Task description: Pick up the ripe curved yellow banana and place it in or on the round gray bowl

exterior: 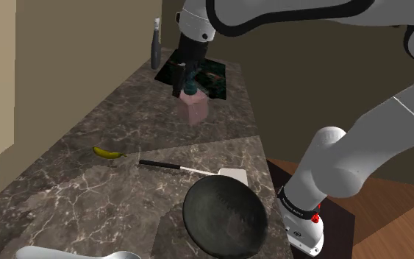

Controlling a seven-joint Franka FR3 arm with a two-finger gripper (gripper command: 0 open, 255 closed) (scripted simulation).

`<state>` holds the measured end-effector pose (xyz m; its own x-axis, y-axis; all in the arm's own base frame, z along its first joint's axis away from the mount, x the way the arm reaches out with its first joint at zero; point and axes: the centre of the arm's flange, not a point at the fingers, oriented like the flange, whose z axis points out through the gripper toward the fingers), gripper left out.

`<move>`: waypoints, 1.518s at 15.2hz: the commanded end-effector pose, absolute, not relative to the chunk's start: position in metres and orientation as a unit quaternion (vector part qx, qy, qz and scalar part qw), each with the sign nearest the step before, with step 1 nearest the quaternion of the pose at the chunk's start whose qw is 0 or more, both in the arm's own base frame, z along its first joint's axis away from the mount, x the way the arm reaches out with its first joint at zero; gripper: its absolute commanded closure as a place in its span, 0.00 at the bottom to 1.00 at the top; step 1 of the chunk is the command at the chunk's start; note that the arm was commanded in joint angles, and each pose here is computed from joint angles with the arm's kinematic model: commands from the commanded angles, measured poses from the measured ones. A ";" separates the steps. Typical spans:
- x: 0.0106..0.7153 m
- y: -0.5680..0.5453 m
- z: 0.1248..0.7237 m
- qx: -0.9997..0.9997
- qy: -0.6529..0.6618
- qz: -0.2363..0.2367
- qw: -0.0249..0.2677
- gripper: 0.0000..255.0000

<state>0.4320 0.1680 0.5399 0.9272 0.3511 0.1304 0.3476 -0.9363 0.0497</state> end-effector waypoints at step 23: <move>0.467 0.403 0.424 0.951 0.305 -0.003 -0.050 0.00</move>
